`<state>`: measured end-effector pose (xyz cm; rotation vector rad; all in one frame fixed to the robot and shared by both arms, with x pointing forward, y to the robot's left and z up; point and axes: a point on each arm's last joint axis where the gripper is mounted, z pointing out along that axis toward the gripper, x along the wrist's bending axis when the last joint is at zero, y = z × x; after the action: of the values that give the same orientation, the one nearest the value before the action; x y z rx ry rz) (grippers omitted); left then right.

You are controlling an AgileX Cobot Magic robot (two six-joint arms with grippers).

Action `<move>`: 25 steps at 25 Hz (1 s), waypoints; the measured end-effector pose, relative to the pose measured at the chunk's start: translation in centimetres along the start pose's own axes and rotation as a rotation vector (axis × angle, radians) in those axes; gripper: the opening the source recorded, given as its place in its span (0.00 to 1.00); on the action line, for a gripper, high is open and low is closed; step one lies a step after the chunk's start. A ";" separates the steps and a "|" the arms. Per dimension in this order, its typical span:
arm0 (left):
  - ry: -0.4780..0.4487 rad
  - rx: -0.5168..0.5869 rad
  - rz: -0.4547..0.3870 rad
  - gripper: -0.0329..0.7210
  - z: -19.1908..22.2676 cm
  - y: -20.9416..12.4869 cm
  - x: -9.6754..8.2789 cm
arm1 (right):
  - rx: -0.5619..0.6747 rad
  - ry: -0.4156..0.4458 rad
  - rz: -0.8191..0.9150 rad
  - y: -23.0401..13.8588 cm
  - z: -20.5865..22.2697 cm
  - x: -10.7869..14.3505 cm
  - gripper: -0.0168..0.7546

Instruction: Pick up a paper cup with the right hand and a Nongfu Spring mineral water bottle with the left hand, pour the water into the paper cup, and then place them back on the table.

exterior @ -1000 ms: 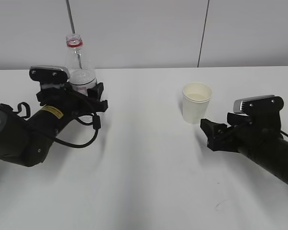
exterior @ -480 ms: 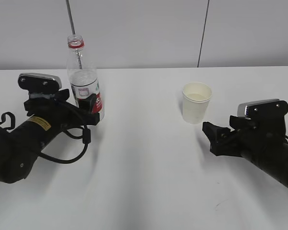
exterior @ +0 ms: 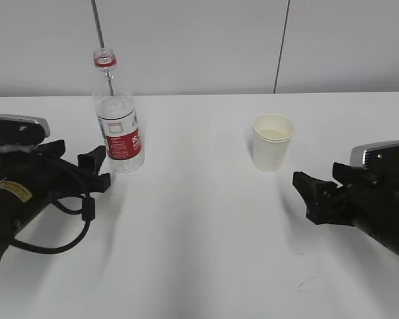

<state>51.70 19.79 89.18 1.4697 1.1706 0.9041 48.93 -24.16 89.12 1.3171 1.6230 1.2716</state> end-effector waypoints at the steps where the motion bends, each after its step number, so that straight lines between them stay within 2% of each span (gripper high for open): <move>1: 0.007 -0.001 -0.003 0.68 -0.5 0.2 0.1 | -0.002 -0.003 0.001 0.1 -0.3 0.0 0.79; 5: 0.030 0.032 -0.022 0.68 -2.3 0.9 0.5 | 0.028 -0.015 0.002 0.6 -1.2 0.0 0.79; 16: 0.019 0.333 -0.089 0.68 -5.6 2.9 0.3 | 0.250 -0.051 -0.006 2.2 -4.0 0.1 0.79; 19: -0.011 0.462 -0.105 0.68 -6.3 3.7 -0.1 | 0.321 -0.071 0.028 3.3 -4.2 0.0 0.79; 25: -0.087 0.710 -0.097 0.68 -6.3 7.6 -1.0 | 0.548 -0.135 0.088 6.7 -4.5 -0.1 0.79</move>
<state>47.13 20.21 98.01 1.9590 1.5706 0.3514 46.77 -25.43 96.81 1.7721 1.9064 0.7820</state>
